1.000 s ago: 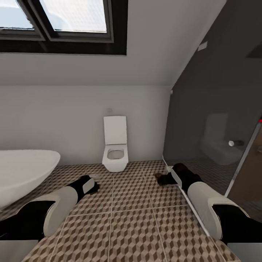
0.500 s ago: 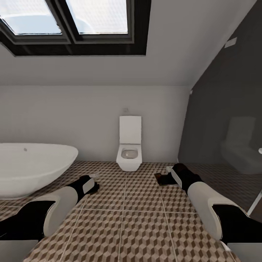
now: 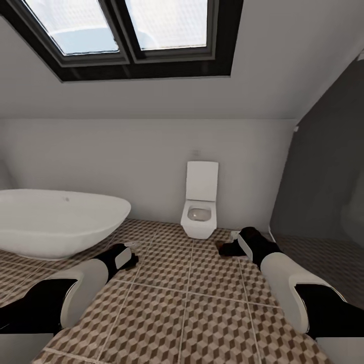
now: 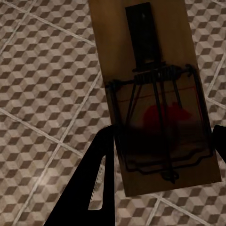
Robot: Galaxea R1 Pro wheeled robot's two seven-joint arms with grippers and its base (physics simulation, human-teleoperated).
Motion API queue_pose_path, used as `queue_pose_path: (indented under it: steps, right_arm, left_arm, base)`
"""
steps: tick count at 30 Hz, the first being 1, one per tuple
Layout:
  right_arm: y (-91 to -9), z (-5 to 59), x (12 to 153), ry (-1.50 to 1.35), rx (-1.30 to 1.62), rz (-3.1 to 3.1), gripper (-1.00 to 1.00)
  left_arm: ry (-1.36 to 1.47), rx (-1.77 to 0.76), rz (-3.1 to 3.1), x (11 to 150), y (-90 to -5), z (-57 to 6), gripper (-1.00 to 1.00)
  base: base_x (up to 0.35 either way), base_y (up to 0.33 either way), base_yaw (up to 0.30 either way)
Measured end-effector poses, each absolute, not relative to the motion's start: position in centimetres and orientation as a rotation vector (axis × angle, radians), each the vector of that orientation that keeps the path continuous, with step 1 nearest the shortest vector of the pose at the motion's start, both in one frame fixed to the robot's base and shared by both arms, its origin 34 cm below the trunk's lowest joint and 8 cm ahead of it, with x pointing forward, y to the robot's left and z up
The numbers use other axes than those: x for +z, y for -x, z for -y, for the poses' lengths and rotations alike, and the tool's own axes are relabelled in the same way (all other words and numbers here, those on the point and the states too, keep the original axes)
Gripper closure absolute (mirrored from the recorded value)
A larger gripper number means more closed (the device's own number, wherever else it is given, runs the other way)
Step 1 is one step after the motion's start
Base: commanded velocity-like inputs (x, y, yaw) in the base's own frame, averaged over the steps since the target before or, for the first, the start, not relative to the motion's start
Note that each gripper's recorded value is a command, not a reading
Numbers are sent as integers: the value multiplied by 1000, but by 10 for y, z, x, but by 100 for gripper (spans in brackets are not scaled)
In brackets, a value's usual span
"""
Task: Take the four mousetraps from the cabinet in the bathroom and place them on the bathroom floor. Make sure all four end up on the same floor surface, and ensure that at least two of them are either under or directly next to the same bathroom sink.
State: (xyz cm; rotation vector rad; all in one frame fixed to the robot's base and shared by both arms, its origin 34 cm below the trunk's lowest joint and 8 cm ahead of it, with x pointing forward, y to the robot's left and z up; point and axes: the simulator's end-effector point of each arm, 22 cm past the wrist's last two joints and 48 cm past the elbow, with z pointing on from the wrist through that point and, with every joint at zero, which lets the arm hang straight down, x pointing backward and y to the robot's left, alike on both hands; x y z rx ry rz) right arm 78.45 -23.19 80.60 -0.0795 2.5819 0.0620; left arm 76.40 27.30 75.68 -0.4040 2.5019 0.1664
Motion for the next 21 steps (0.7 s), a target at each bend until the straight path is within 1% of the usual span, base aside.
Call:
queue_pose_path:
  steps: [21]
  right_arm:
    - [-784, 232, 806, 80, 63, -2582, 100]
  left_arm:
    - [403, 167, -2501, 757, -764, -272, 100]
  base:
    - [0, 0, 278]
